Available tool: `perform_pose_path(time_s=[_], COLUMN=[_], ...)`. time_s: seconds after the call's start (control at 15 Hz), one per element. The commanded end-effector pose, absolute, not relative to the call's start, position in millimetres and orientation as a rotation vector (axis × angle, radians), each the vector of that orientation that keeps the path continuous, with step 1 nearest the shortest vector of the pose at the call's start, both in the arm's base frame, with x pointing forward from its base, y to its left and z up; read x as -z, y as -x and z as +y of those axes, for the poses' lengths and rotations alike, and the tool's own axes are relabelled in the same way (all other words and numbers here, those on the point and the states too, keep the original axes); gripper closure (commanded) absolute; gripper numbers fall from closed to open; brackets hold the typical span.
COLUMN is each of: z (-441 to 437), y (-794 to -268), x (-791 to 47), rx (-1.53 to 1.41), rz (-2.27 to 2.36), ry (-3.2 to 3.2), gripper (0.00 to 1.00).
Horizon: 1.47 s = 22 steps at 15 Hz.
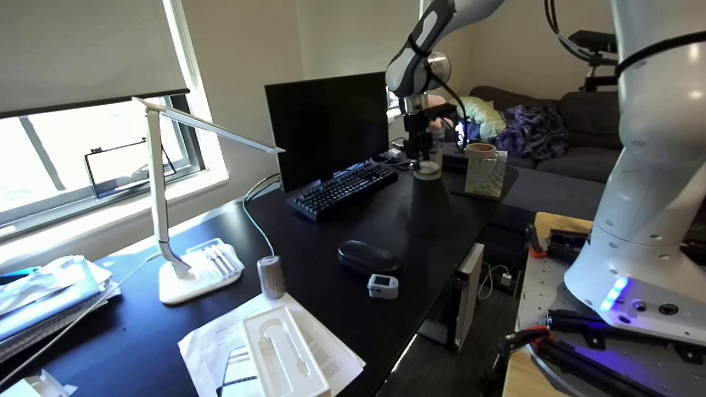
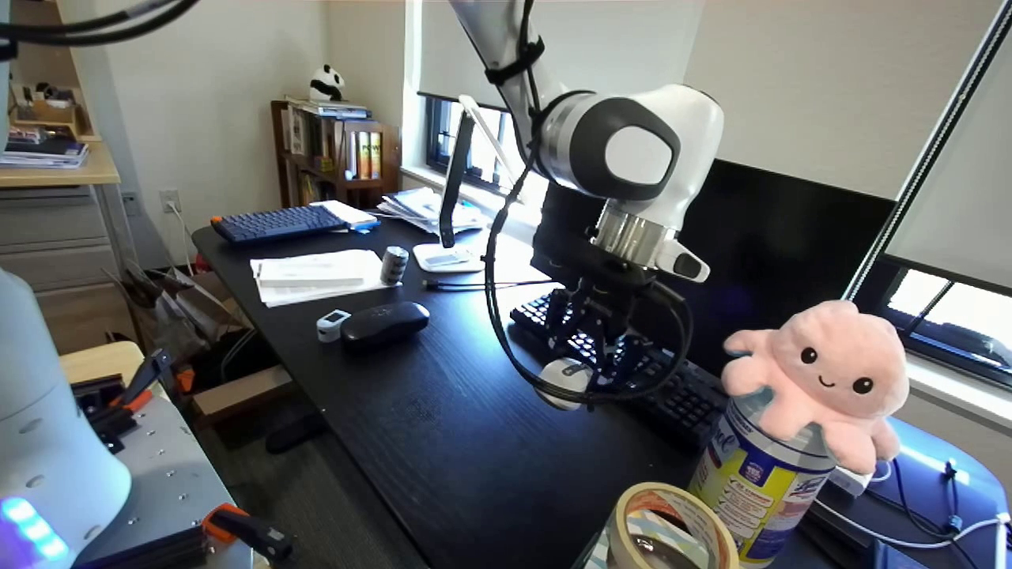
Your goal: Place the pink octopus plush toy on top of the white container on the right, move the white computer mouse to the left
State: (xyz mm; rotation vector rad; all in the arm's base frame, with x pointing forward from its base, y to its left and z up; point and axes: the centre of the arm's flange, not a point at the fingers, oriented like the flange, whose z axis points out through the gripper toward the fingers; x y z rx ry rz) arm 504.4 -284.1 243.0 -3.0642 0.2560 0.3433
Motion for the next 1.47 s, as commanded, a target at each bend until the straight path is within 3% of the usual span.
perform_pose_path(time_s=[0.0, 0.53, 0.6, 0.67, 0.87, 0.93, 1.13, 1.4], z=[-283, -133, -160, -146, -151, -171, -164, -95], y=[-507, -526, -533, -536, -534, -526, -522, -564], x=[-227, -243, -223, -226, -222, -221, -206, -195], rx=[-0.347, -0.283, -0.340, -0.330, -0.342, -0.365, -0.459, -0.354], rz=[0.249, -0.190, -0.124, -0.148, -0.129, -0.055, -0.028, -0.051], ry=[3.037, 3.126, 3.092, 3.095, 3.094, 3.080, 3.053, 2.937], gripper=[0.59, 0.59, 0.59, 0.34, 0.34, 0.59, 0.59, 0.59])
